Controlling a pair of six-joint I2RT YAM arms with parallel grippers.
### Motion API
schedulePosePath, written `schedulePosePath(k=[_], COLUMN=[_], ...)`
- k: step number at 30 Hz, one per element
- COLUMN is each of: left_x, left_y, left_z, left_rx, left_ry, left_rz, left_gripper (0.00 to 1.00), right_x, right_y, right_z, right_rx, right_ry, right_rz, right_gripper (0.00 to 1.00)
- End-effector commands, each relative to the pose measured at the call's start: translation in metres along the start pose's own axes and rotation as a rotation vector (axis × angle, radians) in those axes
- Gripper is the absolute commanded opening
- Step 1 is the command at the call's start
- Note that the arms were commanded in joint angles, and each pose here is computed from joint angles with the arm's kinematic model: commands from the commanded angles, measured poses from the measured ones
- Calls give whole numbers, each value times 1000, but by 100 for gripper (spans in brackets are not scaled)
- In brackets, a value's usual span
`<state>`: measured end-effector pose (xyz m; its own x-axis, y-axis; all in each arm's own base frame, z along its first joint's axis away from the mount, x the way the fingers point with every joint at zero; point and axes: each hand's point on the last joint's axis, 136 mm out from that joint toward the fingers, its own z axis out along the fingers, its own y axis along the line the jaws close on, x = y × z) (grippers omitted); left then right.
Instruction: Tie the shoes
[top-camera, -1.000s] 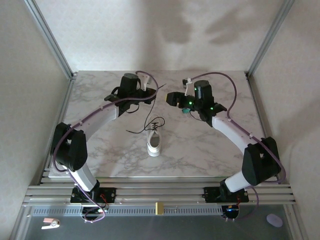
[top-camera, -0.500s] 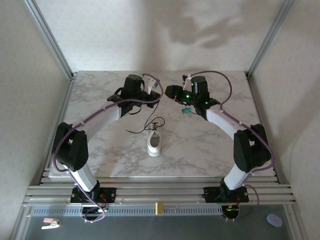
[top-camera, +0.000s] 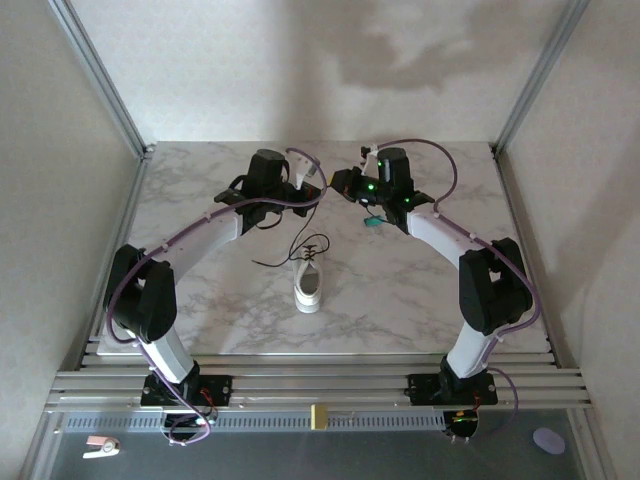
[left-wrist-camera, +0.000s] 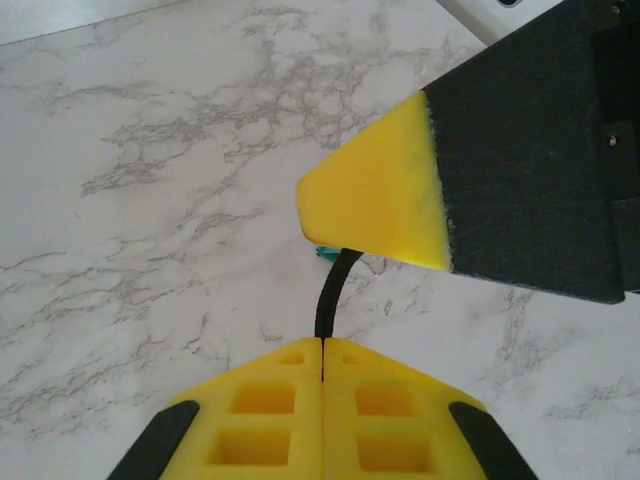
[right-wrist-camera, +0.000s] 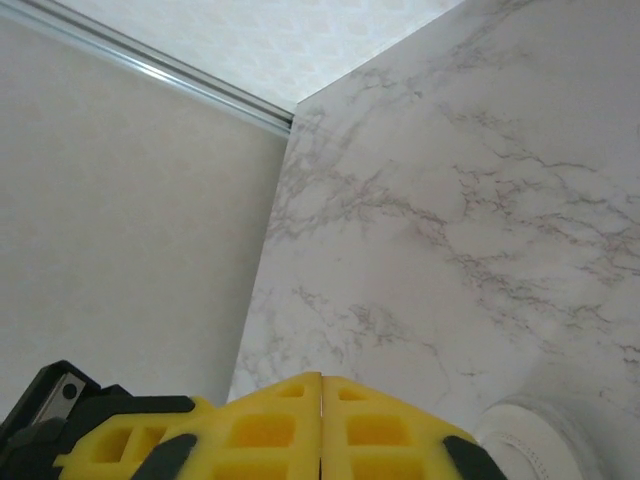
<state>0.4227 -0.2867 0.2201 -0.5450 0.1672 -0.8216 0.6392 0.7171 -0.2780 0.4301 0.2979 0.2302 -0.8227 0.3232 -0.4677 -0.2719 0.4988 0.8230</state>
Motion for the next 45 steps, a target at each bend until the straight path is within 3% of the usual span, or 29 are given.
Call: schedulePosePath(k=[1, 4, 7, 10, 15, 24, 35, 45], left_x=[0, 1, 2, 0, 10, 77, 119, 122], left_y=[-6, -7, -2, 4, -6, -37, -25, -13], left_z=[-4, -5, -9, -20, -28, 14, 63, 78], left_rx=[7, 8, -25, -77, -57, -7, -159, -248], left_ry=[-1, -4, -15, -54, -64, 172, 406, 460], left_rz=[20, 18, 10, -3, -8, 93, 154, 143], left_gripper=[0, 0, 34, 42, 34, 15, 13, 14], right_x=[-10, -10, -12, -13, -9, -1, 10, 13], right_y=[6, 2, -3, -12, -38, -89, -122, -126], right_z=[1, 2, 3, 7, 23, 48, 50, 48], right_rx=[-14, 11, 44, 93, 190, 278, 268, 271], right_ry=[-13, -16, -15, -2, 63, 185, 222, 227], right_rz=[-21, -28, -37, -37, 8, 151, 288, 296], right_gripper=[0, 0, 0, 0, 0, 0, 0, 0])
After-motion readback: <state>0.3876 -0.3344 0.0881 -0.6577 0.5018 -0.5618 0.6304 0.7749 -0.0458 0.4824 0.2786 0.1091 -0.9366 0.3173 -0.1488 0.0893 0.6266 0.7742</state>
